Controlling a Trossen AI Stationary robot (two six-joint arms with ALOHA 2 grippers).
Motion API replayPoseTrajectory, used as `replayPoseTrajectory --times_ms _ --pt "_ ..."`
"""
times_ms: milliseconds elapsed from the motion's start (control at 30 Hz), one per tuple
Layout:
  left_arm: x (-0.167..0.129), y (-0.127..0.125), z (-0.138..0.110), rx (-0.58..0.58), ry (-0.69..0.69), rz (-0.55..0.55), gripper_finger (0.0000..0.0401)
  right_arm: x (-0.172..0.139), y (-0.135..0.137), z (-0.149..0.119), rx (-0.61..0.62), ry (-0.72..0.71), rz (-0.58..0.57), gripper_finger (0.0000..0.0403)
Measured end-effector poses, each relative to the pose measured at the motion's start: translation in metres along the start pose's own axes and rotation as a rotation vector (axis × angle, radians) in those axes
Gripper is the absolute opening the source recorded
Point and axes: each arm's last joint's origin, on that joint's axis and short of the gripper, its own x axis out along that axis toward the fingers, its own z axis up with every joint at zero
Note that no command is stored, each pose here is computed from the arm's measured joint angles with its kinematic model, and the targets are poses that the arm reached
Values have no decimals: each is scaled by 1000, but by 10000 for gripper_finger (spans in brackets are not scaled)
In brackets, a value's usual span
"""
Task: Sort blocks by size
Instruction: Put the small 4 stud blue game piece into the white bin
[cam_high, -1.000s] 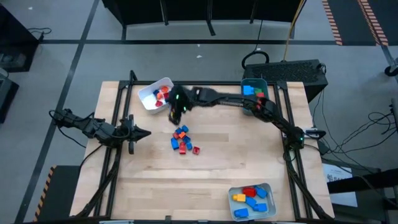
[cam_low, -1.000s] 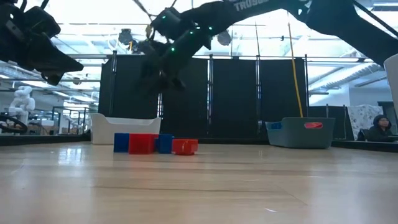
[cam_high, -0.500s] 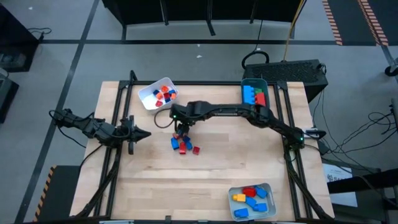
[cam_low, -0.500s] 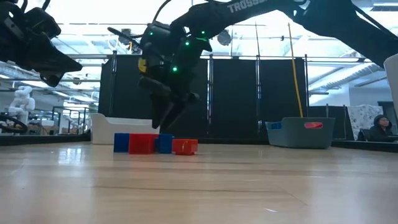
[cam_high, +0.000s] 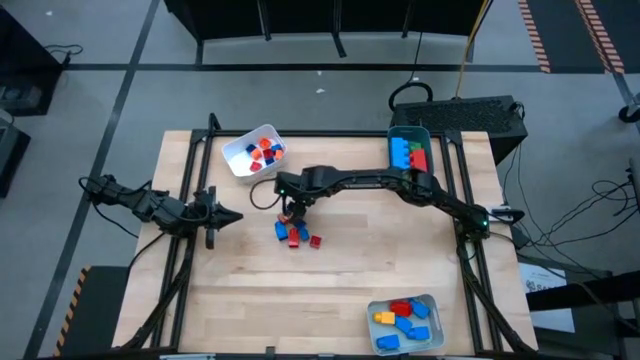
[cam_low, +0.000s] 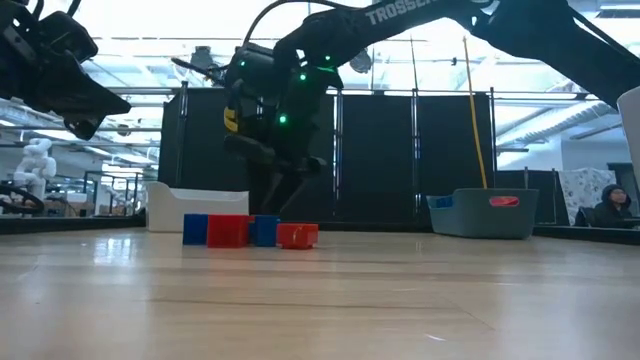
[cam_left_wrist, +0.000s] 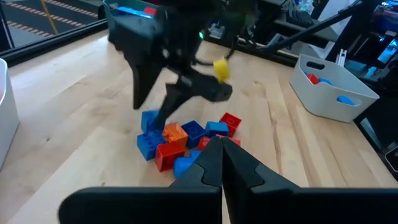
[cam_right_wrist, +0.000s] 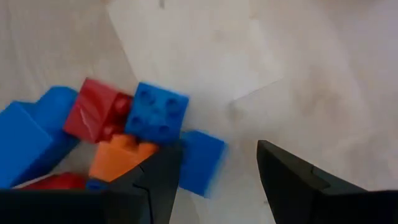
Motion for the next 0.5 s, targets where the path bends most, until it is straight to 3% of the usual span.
replayPoseTrajectory --times_ms 233,433,500 --pt "0 0 0 2 3 0 2 25 -4 -14 10 -4 6 164" --pt "0 0 0 2 4 0 2 28 -5 -15 -9 -6 22 69" --pt "0 0 0 2 4 0 2 28 -5 -15 -12 -7 25 66"
